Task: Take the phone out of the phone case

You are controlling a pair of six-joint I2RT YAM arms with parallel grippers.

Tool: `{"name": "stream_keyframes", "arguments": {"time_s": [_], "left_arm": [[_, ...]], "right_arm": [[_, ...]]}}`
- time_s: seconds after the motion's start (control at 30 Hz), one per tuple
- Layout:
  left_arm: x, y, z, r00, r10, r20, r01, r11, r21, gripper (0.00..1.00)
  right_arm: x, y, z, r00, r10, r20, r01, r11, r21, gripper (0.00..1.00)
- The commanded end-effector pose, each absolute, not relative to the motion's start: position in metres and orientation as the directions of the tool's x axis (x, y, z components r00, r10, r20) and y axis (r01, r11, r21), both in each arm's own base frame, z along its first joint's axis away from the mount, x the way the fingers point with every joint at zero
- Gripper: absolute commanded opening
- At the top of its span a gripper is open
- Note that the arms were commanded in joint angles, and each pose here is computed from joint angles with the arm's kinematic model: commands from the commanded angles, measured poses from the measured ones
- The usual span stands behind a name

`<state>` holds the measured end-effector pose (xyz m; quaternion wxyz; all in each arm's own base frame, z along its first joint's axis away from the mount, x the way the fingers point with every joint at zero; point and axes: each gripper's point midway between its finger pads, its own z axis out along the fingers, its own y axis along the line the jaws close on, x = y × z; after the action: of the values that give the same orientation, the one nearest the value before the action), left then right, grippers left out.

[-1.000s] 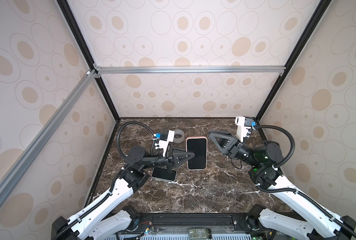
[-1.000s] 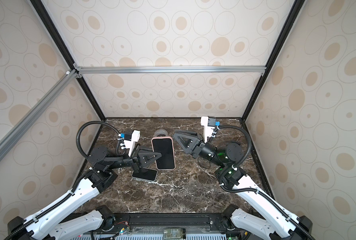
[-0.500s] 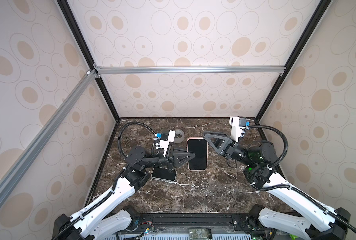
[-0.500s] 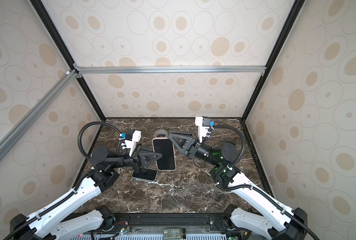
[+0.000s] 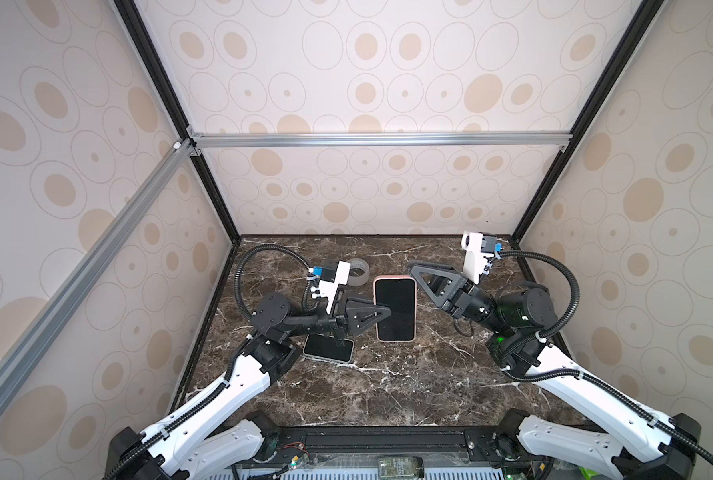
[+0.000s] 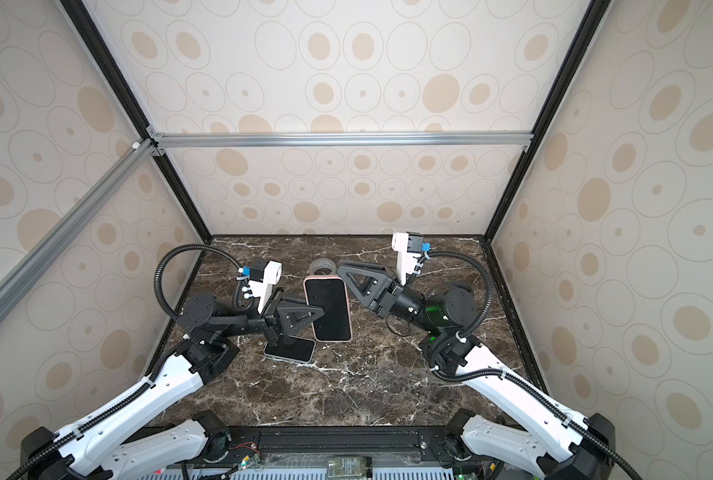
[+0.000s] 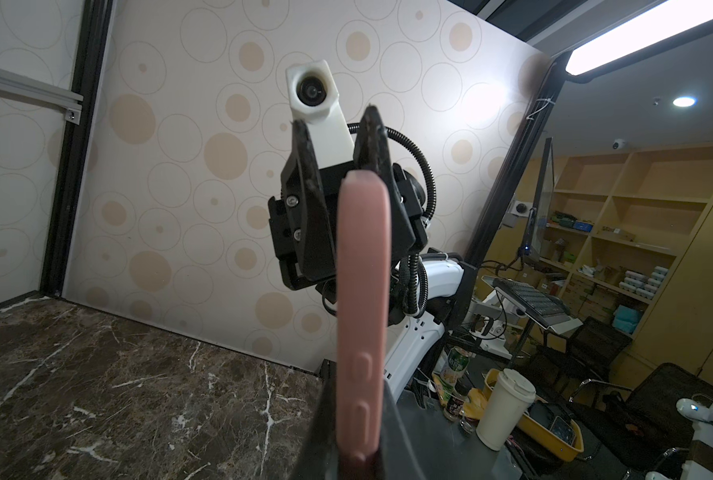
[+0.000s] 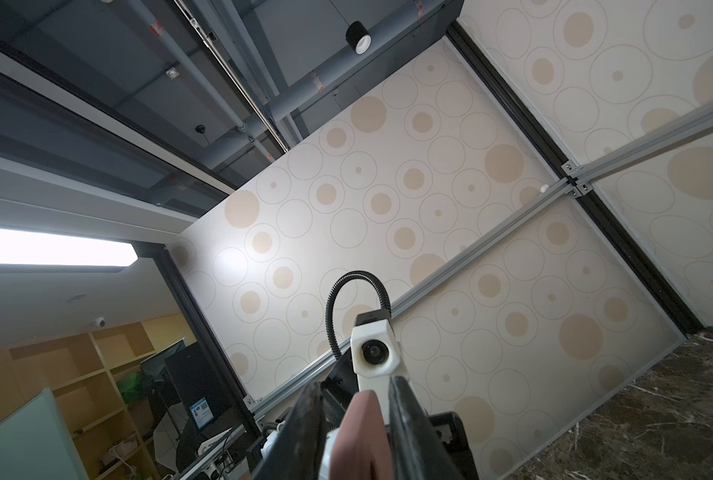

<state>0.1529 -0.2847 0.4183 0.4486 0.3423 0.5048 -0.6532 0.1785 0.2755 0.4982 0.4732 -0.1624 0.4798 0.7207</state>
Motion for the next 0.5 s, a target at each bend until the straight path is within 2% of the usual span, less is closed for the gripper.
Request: {"name": "stream_keyframes", "arguments": {"time_s": [0.0,0.47], "left_arm": [[0.142,-0.2796,0.4372,-0.313,-0.288,-0.905,0.949,-0.126,-0.288,0.0],[0.1422,-0.2815,0.4353,-0.317,-0.283,-0.905,0.948,-0.129,-0.292,0.0]], "right_arm": [[0.1697,0.2707,0.521,-0.484,0.561,-0.672,-0.855,-0.143,0.498,0.28],[0.1644,0.2777,0.5224,-0.493,0.534,-0.686,-0.858,-0.168,0.486,0.16]]}}
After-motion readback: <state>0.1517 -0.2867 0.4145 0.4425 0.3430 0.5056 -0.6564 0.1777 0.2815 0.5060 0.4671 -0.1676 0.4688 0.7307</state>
